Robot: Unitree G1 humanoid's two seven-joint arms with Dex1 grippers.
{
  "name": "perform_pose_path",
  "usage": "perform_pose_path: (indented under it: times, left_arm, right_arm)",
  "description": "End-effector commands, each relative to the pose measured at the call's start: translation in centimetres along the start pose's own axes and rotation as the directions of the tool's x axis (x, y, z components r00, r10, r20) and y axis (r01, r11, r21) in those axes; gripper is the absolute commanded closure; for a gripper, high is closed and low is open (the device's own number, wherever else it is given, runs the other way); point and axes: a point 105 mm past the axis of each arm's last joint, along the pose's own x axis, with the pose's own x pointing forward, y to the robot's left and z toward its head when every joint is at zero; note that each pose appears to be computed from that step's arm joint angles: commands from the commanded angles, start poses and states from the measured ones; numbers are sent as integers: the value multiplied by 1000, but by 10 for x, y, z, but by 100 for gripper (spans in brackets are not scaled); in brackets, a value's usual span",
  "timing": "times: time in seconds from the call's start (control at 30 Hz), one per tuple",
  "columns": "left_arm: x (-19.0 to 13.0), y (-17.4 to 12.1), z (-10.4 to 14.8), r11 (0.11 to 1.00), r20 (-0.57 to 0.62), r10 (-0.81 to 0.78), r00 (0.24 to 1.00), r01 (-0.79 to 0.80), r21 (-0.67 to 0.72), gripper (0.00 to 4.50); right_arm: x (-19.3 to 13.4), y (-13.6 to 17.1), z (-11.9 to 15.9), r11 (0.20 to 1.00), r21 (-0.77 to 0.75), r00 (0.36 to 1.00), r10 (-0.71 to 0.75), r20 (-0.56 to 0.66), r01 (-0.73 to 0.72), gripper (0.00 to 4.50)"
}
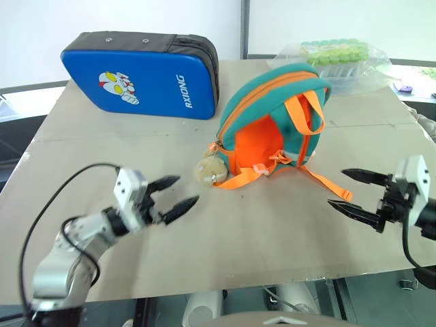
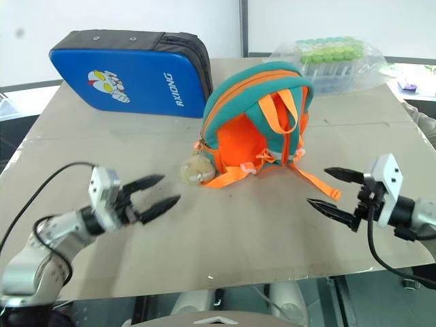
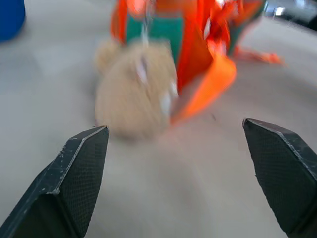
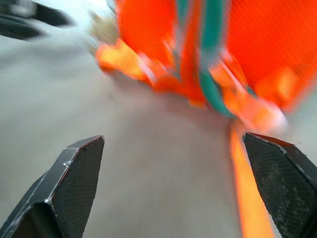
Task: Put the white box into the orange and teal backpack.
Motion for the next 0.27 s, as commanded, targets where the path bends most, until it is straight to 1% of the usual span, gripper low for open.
perform_pose_path:
  times: [0.03,0.13,0.27]
  left_arm:
    - [-27,-4,1,998,-43,33,999,-30,50,9]
    - [-43,-5,-6,998,-76,59,995,-57,23,9]
    - [-47,-9,-6,998,-77,55,995,-56,-3,9]
  right_arm:
    - [-18,-5,-6,993,-88,996,-78,-35,75,8]
    - [-32,-12,-14,986,-82,987,-149,-57,144,8]
    - [-39,-17,-24,980,-83,980,-185,-76,179,8]
